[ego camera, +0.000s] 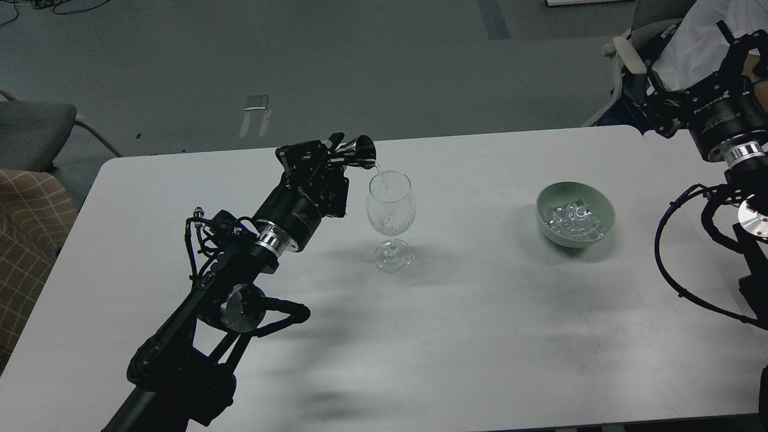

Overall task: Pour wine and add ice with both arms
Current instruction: 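Tilt the jigger over the wine glass rim with the left gripper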

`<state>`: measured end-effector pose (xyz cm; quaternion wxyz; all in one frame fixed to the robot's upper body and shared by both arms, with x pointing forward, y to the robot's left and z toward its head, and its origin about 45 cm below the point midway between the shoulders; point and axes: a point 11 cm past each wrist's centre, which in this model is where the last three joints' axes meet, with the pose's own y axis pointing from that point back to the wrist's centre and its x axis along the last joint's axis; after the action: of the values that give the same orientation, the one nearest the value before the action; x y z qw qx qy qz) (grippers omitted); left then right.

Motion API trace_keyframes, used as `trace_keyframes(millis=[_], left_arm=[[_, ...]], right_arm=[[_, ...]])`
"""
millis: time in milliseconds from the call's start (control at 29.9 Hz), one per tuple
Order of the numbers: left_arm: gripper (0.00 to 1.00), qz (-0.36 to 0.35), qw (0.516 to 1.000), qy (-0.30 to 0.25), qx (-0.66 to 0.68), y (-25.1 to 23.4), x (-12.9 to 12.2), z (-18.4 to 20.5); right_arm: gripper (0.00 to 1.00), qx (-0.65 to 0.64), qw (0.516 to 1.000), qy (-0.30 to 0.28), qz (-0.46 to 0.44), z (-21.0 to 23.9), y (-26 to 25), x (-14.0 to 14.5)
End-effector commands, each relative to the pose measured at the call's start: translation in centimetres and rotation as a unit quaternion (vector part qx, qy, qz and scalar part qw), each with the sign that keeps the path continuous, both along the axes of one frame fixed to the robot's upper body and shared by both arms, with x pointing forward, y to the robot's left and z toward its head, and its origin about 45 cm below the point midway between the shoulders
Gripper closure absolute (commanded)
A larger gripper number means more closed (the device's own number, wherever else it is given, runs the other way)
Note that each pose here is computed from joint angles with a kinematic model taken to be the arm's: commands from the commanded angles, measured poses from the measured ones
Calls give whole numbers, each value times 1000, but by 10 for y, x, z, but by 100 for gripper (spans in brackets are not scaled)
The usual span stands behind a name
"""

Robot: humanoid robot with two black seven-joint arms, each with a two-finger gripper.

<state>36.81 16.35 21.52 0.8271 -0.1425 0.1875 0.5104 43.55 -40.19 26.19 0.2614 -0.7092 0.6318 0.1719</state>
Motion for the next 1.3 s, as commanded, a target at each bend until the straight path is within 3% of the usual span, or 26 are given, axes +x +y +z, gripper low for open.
trace_keyframes(millis=[0,1270], left_arm=[[100,-1,1000,-4,11,1,3,2],[100,-21,991,-61,120,11,7,10]], right_arm=[[0,1,1000,0,-1,0,0,0],[0,2,1000,1,-3,-1,-2,-1]])
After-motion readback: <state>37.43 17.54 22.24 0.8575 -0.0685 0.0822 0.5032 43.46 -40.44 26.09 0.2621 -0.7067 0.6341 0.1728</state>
